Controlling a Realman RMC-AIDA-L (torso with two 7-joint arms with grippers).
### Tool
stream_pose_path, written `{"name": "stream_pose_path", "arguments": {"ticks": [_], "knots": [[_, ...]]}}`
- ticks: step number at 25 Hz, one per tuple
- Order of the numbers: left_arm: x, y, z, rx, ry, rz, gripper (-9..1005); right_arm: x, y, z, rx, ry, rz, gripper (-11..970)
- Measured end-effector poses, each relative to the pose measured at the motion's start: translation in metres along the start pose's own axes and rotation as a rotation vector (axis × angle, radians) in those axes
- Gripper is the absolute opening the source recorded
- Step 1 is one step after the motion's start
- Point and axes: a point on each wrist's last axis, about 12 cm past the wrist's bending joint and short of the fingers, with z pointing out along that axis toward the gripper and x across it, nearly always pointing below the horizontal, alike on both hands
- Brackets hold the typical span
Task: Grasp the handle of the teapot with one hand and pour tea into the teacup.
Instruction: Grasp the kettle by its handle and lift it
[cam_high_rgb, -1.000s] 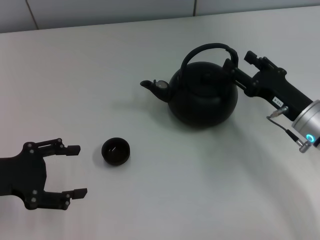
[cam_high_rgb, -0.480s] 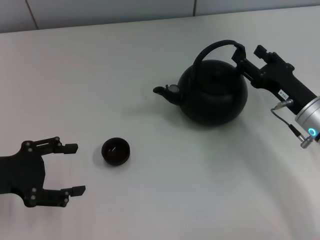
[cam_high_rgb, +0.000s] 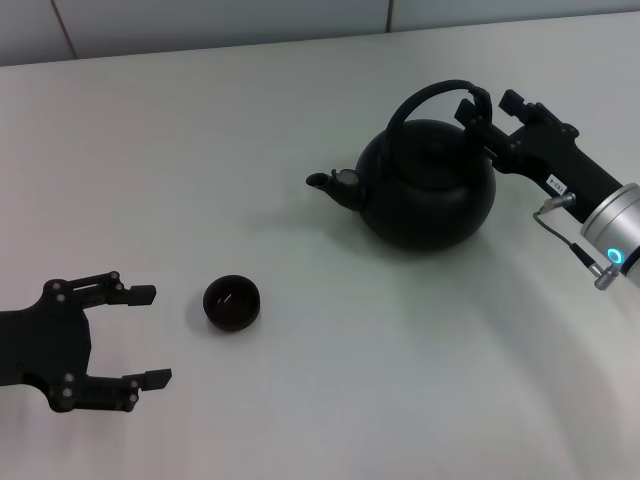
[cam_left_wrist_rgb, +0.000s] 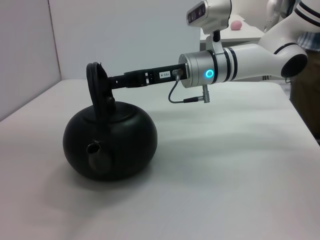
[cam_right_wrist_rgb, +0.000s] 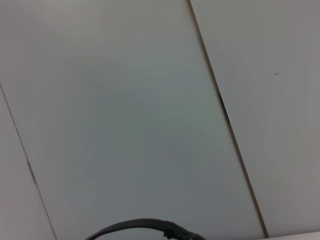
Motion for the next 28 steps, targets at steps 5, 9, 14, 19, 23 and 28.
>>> {"name": "stream_pose_path", "arguments": {"ticks": [5,9,14,19,23,28], "knots": [[-0.0002,0.0002,0.0001,-0.002,-0.001,0.001,871,-0.0005,-0.0006,0.0006,0.005,-0.002,0.002,734],[-0.0004,0.0004,0.0001,-0.002,-0.001,0.001,871,-0.0002,0.0001,0.0009,-0.001,0.002,0.002,721],[-0.0004,0.0004,-0.0002,-0.006,-0.004,-0.002,871,-0.0006,-0.0001,0.0006,-0.007,0.004,-0.006,548],[0.0,-0.0012,0.0021,-0.006,-0.012,-0.007,871,-0.0012,-0.0005,0.0002,-0.009,0.001,-0.009,428],[0.0004,-0.0022,0.0032,-0.005,-0.014,-0.01,871,-0.001,-0.0013,-0.0015,-0.003,-0.002,-0.009,350],[0.0007,-0.0024,0.0023,-0.017,-0.022,-0.015,871,-0.0019,-0.0022,-0.0037,-0.006,-0.009,-0.014,198]]}}
